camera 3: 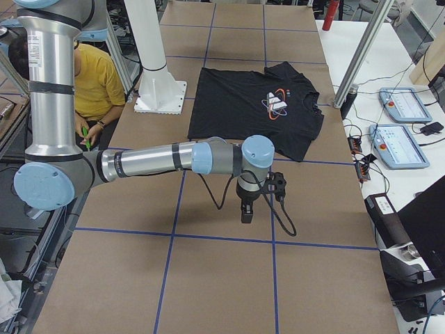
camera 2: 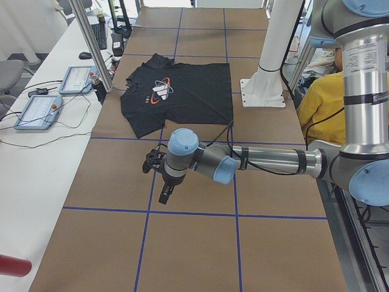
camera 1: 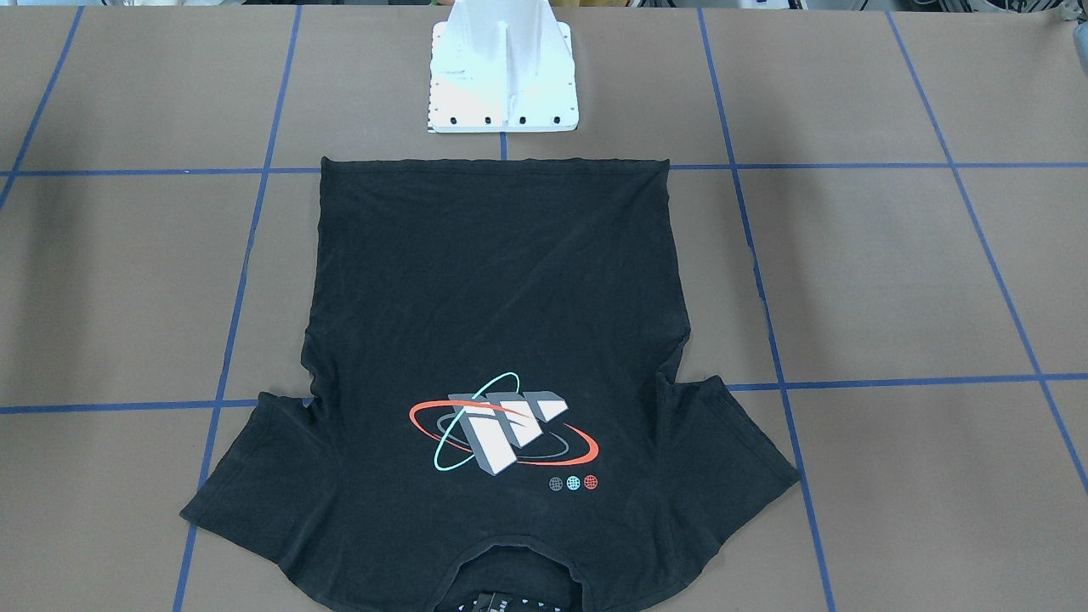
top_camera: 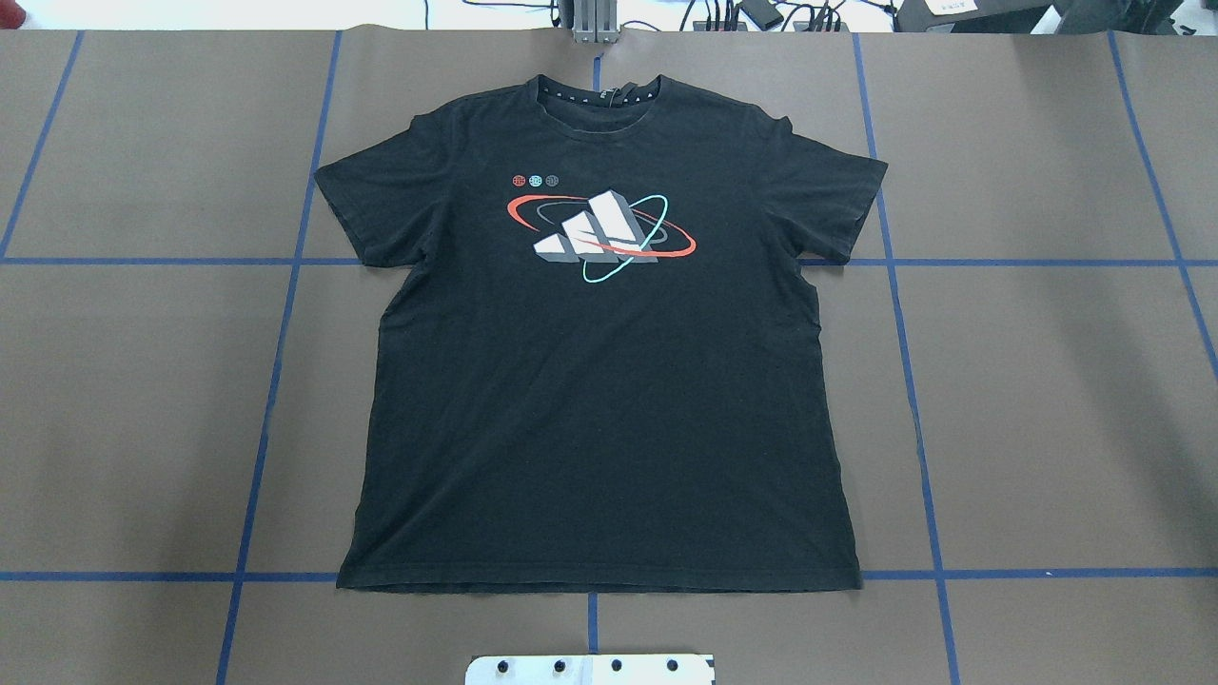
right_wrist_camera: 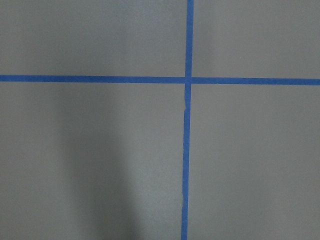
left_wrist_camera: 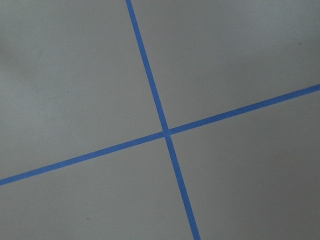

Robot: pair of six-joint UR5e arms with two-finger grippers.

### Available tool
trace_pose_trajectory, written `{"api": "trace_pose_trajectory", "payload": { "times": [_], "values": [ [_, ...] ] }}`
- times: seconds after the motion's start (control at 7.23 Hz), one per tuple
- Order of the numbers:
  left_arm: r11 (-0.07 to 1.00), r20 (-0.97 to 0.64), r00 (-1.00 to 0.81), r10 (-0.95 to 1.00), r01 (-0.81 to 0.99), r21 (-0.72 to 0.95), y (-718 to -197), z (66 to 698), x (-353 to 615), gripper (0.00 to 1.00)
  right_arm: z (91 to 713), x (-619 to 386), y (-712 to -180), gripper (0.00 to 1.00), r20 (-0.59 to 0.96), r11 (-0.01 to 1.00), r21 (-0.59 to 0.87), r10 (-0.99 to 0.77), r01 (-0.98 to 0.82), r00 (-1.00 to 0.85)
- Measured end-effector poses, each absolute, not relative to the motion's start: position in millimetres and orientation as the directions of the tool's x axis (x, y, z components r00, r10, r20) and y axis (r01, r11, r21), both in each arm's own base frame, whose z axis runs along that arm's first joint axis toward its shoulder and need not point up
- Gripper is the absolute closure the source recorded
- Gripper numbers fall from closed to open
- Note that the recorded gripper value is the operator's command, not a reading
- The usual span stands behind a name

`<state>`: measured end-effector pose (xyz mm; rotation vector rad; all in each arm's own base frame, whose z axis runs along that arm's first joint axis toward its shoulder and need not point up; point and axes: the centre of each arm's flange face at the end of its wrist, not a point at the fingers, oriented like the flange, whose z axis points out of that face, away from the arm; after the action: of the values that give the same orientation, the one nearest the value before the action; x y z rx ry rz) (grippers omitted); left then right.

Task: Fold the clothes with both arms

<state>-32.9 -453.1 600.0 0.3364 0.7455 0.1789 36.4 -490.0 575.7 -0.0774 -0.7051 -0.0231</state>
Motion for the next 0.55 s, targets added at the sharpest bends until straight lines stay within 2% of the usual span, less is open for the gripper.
{"api": "trace_pose_trajectory", "payload": {
  "times": [0.55],
  "values": [
    [0.922, -0.655, 0.692, 0.302, -0.038, 0.385, -439.0, 583.1, -31.5, 0.0, 575.7, 34.8, -491.4, 0.0, 0.646, 0.995, -0.087, 0.018, 0.049, 0.763]
  ]
}}
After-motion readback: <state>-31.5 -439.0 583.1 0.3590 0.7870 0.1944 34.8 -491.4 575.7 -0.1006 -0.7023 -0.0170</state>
